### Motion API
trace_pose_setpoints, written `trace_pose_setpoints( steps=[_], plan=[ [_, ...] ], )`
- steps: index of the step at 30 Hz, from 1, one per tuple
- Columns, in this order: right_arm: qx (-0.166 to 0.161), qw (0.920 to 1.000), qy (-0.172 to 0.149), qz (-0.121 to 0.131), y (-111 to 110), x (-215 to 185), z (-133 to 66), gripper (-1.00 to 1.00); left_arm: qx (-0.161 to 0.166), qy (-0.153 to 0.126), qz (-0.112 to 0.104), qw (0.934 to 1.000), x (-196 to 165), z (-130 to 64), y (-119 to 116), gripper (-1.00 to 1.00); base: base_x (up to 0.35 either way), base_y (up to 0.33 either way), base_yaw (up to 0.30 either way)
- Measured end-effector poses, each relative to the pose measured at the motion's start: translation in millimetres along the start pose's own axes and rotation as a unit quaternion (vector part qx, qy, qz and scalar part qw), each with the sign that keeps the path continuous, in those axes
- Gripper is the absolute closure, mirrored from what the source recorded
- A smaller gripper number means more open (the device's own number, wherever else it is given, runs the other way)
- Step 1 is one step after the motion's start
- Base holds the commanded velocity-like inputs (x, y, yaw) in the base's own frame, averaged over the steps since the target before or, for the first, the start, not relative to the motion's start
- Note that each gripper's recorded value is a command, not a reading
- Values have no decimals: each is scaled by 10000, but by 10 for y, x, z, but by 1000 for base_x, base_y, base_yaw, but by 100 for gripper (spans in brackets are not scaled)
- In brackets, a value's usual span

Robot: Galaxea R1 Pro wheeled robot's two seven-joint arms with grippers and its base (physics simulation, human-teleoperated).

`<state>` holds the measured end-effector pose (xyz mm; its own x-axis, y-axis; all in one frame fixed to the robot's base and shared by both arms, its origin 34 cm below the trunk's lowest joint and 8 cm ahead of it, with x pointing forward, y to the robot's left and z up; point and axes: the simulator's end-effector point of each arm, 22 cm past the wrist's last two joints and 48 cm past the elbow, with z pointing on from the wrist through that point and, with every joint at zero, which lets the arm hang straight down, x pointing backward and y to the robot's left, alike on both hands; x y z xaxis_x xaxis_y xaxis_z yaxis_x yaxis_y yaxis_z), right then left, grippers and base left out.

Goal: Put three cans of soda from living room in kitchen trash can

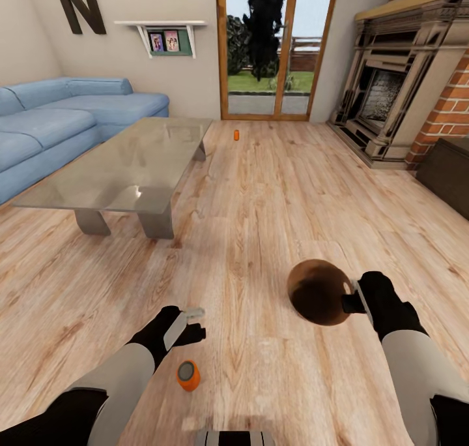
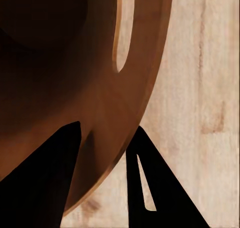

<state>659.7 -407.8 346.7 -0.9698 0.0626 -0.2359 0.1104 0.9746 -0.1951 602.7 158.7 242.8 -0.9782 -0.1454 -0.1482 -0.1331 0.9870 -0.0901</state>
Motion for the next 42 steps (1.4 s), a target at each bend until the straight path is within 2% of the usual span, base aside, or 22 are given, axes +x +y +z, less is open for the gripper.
trace_pose_setpoints(
  steps=[1,4,5,9,13,17,22,26,30,42],
  plan=[
    [-35,10000,-2,20,17,-1,0,100,-5,2,-1,10000,1,0,3,-100,0,0,0],
    [-502,9984,-20,277,231,-17,-12,100,-64,3,-9,10000,3,1,34,-100,0,0,0],
    [-508,9983,-21,281,234,-17,-13,100,-71,3,-10,10000,3,1,37,-100,0,0,0],
    [-139,9999,-6,80,66,-3,-1,100,-92,5,-12,10000,3,2,48,-100,0,0,0],
    [-410,9989,-16,228,190,-13,-8,100,-108,-6,-12,9999,-7,-2,65,-100,0,0,0],
    [-217,9997,-8,123,102,-5,-2,100,-114,-6,-11,9999,-7,-1,69,-100,0,0,0],
    [-350,9992,-12,194,163,-8,-5,100,-124,-4,-4,9999,-4,1,74,-100,0,0,0],
    [-249,9996,-12,139,116,-8,-4,100,-129,-3,-1,9999,-3,2,76,-100,0,0,0],
    [-362,9991,-42,206,145,-29,-19,100,-141,-7,2,9999,-9,-2,80,-100,0,0,0],
    [-333,9993,-47,186,161,-74,-58,100,-321,4,0,9995,1,-4,152,-100,0,0,0]
  ],
)
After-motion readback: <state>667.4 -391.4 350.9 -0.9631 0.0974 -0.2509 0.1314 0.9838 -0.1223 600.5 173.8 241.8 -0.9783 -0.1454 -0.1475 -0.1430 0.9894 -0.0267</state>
